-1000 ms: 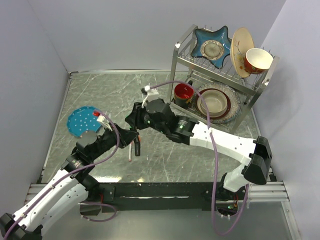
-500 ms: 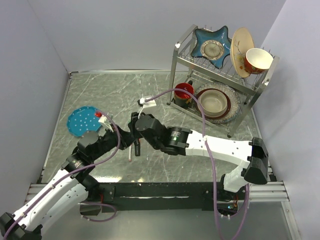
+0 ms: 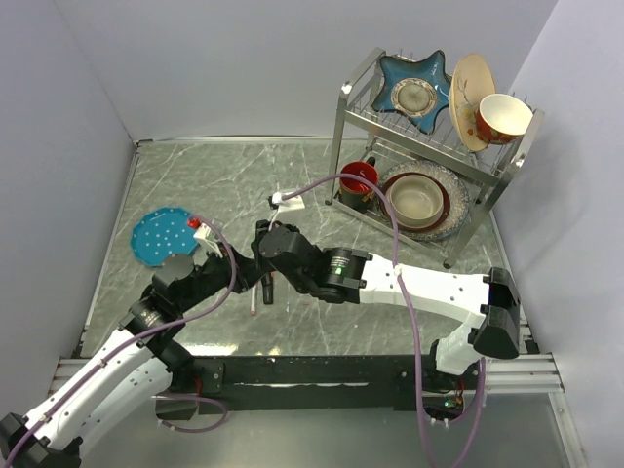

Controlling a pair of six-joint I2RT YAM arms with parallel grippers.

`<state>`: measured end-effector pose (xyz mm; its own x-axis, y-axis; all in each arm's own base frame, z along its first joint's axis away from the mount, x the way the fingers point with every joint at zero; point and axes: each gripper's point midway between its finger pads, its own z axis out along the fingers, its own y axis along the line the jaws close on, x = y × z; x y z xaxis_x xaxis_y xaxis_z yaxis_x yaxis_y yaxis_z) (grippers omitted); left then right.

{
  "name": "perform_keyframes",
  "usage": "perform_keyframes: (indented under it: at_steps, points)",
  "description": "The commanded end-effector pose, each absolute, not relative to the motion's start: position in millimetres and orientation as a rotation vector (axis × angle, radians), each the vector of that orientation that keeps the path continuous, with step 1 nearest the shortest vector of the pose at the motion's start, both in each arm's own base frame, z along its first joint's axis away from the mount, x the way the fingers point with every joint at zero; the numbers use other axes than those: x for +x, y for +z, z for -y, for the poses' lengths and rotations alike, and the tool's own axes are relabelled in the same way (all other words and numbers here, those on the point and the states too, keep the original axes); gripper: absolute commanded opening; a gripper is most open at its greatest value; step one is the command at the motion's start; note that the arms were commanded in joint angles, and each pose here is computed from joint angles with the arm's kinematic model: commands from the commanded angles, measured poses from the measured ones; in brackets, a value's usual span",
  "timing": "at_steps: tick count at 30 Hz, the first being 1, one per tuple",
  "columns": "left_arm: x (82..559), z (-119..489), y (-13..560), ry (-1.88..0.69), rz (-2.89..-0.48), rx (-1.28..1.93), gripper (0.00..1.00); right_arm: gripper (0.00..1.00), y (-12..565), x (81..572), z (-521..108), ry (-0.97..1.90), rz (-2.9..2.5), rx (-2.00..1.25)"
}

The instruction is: Insert the pens into the pen caps

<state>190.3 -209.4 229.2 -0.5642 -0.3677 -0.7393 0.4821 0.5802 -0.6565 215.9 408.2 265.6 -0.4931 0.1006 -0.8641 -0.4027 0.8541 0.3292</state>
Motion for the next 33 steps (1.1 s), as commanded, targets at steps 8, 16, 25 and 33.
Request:
perform_keyframes:
  at_steps: [8, 16, 25, 33]
  points:
    - [201.3, 203.0, 295.9, -1.081, -1.654, 0.133, 0.01, 0.31, 276.4, 187.2, -415.2, 0.669, -1.975, -0.382]
    - [201.3, 205.9, 303.9, -1.081, -1.631, 0.170, 0.01, 0.38, 279.7, 185.5, -409.8, 0.632, -1.983, -0.381]
    - [184.0, 220.3, 318.3, -1.186, -1.556, 0.300, 0.01, 0.49, 315.6, 179.0, -407.3, 0.763, -1.885, -0.378]
    - [178.9, 218.7, 326.4, -1.181, -1.533, 0.330, 0.01, 0.58, 344.6, 180.5, -380.0, 0.789, -1.805, -0.318]
